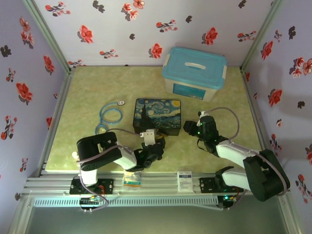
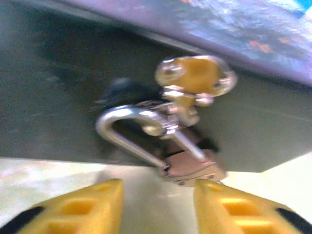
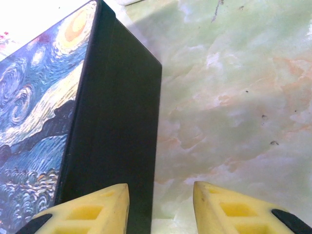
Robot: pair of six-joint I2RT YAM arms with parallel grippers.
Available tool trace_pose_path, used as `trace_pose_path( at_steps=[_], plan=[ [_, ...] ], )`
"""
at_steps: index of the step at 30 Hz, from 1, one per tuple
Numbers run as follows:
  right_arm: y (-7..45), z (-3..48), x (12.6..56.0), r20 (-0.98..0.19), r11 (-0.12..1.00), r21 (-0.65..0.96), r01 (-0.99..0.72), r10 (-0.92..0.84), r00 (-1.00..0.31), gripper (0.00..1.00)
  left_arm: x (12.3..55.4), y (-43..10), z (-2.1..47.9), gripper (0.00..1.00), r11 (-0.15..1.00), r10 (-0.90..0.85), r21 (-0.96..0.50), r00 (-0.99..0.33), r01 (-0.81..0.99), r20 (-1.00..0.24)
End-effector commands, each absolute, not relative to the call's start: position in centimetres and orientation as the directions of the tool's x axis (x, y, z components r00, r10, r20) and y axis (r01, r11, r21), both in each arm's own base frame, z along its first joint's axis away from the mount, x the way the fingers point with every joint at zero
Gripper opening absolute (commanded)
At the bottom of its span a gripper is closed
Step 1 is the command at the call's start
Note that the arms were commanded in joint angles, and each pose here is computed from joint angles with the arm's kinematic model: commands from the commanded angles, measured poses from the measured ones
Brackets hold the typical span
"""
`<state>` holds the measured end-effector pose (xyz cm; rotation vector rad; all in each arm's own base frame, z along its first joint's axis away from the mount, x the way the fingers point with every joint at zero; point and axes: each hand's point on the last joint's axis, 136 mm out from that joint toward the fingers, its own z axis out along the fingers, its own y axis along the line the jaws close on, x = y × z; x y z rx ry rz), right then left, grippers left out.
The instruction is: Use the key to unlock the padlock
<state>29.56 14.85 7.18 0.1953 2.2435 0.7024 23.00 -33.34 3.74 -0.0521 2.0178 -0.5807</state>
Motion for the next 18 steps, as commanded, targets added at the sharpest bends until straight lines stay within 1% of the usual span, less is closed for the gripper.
trace_pose_path(
  at_steps=[1, 2, 4, 6, 9, 11, 14, 15, 17, 18],
  plan=[
    [15.0, 8.0, 29.6, -0.653, 0.832, 0.546, -0.103, 0.345, -0.674, 0.40, 22.6, -35.4, 3.6, 0.54, 0.865, -0.245, -0.418, -0.495, 0.276, -0.834],
    [15.0, 7.9, 29.6, -0.651, 0.834, 0.542, -0.101, 0.341, -0.678, 0.40, 22.7, -35.6, 3.5, 0.56, 0.864, -0.251, -0.422, -0.492, 0.274, -0.834],
    [14.9, 7.7, 29.5, -0.648, 0.837, 0.538, -0.098, 0.337, -0.683, 0.40, 23.1, -34.8, 2.5, 0.62, 0.876, -0.299, -0.442, -0.501, 0.194, -0.812],
    [15.1, 7.7, 29.5, -0.646, 0.834, 0.542, -0.102, 0.335, -0.686, 0.40, 23.4, -33.9, 1.3, 0.62, 0.889, -0.325, -0.442, -0.516, 0.120, -0.793],
    [15.2, 7.7, 29.4, -0.644, 0.831, 0.546, -0.106, 0.336, -0.688, 0.40, 24.0, -31.8, 0.0, 0.62, 0.930, -0.322, -0.368, -0.527, -0.020, -0.786],
    [15.2, 7.8, 29.4, -0.644, 0.831, 0.546, -0.107, 0.335, -0.688, 0.40, 24.5, -31.3, -0.3, 0.62, 0.953, -0.279, -0.300, -0.535, -0.050, -0.797],
    [15.2, 7.9, 29.3, -0.646, 0.829, 0.549, -0.110, 0.336, -0.685, 0.40, 25.6, -30.1, -0.9, 0.60, 0.961, -0.270, -0.262, -0.533, -0.092, -0.802],
    [15.2, 7.9, 29.3, -0.645, 0.829, 0.549, -0.109, 0.337, -0.685, 0.40, 25.8, -29.8, -1.0, 0.56, 0.960, -0.274, -0.260, -0.533, -0.103, -0.801],
    [15.2, 7.9, 29.3, -0.647, 0.828, 0.550, -0.112, 0.337, -0.684, 0.40, 26.1, -29.6, -0.7, 0.36, 0.964, -0.261, -0.247, -0.532, -0.100, -0.806],
    [15.1, 7.9, 29.3, -0.646, 0.829, 0.549, -0.109, 0.338, -0.684, 0.40, 26.1, -29.5, -0.5, 0.29, 0.965, -0.257, -0.243, -0.533, -0.099, -0.806]
  ],
)
